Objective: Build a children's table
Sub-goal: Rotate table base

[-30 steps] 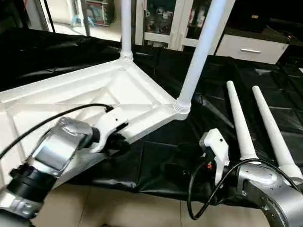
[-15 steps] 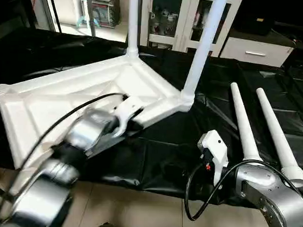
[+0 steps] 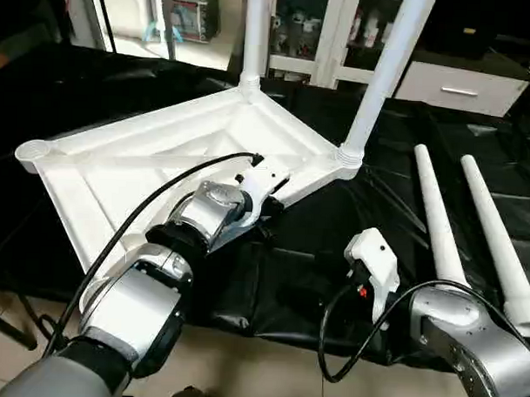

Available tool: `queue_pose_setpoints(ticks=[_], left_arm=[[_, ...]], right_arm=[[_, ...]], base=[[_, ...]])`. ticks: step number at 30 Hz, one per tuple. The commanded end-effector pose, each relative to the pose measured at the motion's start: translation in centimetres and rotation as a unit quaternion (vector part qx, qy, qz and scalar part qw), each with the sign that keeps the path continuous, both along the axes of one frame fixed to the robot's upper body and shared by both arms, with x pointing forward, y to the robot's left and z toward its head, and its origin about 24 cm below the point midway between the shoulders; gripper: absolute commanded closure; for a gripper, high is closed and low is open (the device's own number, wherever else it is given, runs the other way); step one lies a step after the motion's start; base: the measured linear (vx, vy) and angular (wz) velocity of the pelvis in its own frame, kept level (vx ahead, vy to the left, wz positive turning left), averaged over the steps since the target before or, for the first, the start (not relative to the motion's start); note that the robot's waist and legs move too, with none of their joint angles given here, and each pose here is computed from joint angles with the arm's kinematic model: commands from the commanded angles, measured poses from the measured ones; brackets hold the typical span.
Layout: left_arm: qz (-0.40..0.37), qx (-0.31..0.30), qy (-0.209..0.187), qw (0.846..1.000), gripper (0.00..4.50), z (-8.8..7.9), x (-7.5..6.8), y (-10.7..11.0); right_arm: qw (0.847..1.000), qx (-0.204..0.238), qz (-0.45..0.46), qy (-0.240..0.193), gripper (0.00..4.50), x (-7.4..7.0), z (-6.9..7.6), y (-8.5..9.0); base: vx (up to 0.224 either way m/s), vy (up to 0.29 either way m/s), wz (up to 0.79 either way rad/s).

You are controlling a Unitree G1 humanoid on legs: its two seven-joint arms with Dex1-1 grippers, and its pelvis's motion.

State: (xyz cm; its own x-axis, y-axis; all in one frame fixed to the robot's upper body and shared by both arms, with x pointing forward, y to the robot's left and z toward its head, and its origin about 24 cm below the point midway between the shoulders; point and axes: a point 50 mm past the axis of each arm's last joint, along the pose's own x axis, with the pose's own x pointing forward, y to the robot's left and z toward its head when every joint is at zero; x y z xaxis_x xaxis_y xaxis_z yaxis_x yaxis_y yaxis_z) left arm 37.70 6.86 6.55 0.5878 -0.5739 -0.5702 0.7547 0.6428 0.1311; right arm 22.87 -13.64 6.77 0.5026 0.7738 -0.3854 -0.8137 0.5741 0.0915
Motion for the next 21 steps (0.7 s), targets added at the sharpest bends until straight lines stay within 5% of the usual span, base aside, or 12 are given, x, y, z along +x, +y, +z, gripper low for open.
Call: queue_pose_setpoints(ticks=[1,12,17,19,21], left_arm=[[-0.011,-0.044,-0.054,0.998,4.05,2.6,0.9,-1.1],[0.010,-0.086,-0.042,0.995,3.15,3.8,1.6,1.0],[-0.008,-0.072,-0.037,0.997,2.72,4.1,1.2,3.1],[-0.037,-0.048,-0.022,0.998,2.58,4.4,0.2,6.1],[-0.037,-0.048,-0.022,0.998,2.48,4.4,0.2,6.1]], right_arm=[[1.000,-0.007,-0.002,-0.003,0.43,-0.1,-0.1,-0.3],[1.000,-0.005,0.009,-0.004,0.43,0.1,-0.1,0.3],[1.000,-0.003,0.012,-0.005,0.43,0.1,-0.1,0.4],[1.000,0.000,0.015,-0.004,0.43,0.0,0.0,0.5],[1.000,0.000,0.015,-0.004,0.43,0.0,0.0,0.5]], base=[[0.000,0.000,0.00],[0.000,0.000,0.00],[0.000,0.000,0.00],[0.000,0.000,0.00],[0.000,0.000,0.00]])
